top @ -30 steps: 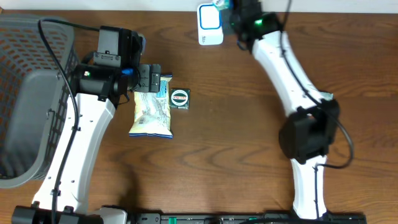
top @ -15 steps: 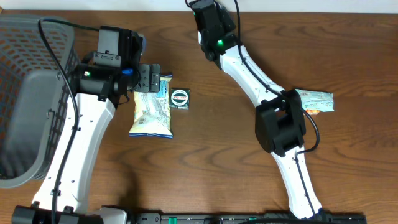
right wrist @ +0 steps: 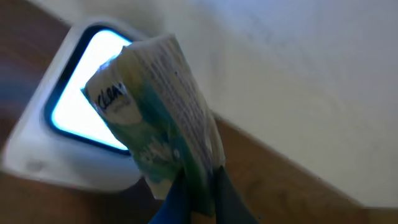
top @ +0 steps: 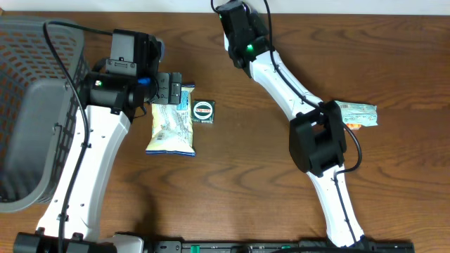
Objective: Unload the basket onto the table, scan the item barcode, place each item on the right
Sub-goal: 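Carry the Kleenex pack right and set it by the wipe pack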
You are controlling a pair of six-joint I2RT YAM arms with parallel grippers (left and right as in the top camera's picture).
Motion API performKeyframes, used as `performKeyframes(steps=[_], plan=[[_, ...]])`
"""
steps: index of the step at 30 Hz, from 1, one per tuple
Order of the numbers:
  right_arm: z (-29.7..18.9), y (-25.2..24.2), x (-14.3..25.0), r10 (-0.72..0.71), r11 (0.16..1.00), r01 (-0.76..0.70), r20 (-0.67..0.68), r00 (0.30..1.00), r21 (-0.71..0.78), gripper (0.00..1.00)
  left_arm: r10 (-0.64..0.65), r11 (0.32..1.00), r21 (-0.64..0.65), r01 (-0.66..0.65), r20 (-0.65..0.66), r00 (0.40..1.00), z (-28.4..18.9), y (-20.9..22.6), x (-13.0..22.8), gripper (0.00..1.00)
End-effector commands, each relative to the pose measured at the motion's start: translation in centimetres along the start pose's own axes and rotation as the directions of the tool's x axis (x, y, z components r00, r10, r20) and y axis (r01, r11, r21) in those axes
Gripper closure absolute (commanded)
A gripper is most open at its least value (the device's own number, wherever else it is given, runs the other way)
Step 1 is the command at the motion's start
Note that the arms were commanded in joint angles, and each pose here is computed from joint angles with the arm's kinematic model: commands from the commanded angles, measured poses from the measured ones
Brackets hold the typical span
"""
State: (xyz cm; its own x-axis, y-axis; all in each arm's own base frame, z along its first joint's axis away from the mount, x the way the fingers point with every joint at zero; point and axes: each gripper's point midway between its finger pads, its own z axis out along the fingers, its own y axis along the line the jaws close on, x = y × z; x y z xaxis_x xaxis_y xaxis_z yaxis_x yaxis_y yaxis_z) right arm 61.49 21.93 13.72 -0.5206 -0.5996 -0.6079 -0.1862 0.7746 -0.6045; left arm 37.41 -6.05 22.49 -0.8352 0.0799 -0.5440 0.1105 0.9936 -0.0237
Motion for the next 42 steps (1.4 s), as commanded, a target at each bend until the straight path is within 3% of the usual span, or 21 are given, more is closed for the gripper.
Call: performKeyframes(steps=[1, 6, 11, 15, 20, 30, 34, 36, 37, 42], plan=[[-4.3, -2.6, -3.6, 0.191, 0.976, -0.182, 0.067, 0.979, -0.119, 0.99, 0.013, 1.0, -0.008, -0.013, 0.007, 1.0, -0.2, 0.3, -0.2, 0.02], [-11.2, -5.8, -4.5, 0.352, 0.883, -0.331, 0.003, 0.936, -0.334, 0.99, 0.013, 1.0, -0.008, -0.013, 0.007, 1.0, -0.2, 0.3, -0.2, 0.03], [-16.4, -9.0, -1.3, 0.44, 0.778, -0.474, -0.18, 0.88, -0.413, 0.99, 0.013, 1.0, -0.008, -0.013, 0.007, 1.0, -0.2, 0.3, -0.2, 0.02], [-18.1, -11.6, 4.1, 0.472, 0.731, -0.595, -0.384, 0.794, -0.333, 0.99, 0.013, 1.0, -0.008, -0.013, 0.007, 1.0, -0.2, 0.3, -0.2, 0.02], [-17.9, -13.1, 12.2, 0.445, 0.722, -0.671, -0.63, 0.636, -0.167, 0.99, 0.013, 1.0, -0.008, -0.013, 0.007, 1.0, -0.2, 0.3, -0.2, 0.02], [-14.0, -12.5, 21.4, 0.438, 0.679, -0.733, -0.784, 0.44, -0.033, 0.99, 0.013, 1.0, -0.008, -0.013, 0.007, 1.0, -0.2, 0.3, -0.2, 0.02], [-13.1, -11.9, 23.9, 0.435, 0.674, -0.739, -0.809, 0.395, 0.002, 0.99, 0.013, 1.0, -0.008, -0.013, 0.007, 1.0, -0.2, 0.3, -0.2, 0.02], [-13.1, -11.8, 24.6, 0.43, 0.675, -0.738, -0.818, 0.382, 0.011, 0.89, 0.013, 1.0, -0.008, -0.013, 0.007, 1.0, -0.2, 0.3, -0.2, 0.03], [-13.2, -11.8, 24.8, 0.428, 0.675, -0.738, -0.821, 0.377, 0.013, 0.79, 0.013, 1.0, -0.008, -0.013, 0.007, 1.0, -0.2, 0.3, -0.2, 0.02], [-13.3, -12.1, 23.9, 0.424, 0.667, -0.744, -0.813, 0.399, -0.017, 0.67, 0.013, 1.0, -0.008, -0.013, 0.007, 1.0, -0.2, 0.3, -0.2, 0.03]])
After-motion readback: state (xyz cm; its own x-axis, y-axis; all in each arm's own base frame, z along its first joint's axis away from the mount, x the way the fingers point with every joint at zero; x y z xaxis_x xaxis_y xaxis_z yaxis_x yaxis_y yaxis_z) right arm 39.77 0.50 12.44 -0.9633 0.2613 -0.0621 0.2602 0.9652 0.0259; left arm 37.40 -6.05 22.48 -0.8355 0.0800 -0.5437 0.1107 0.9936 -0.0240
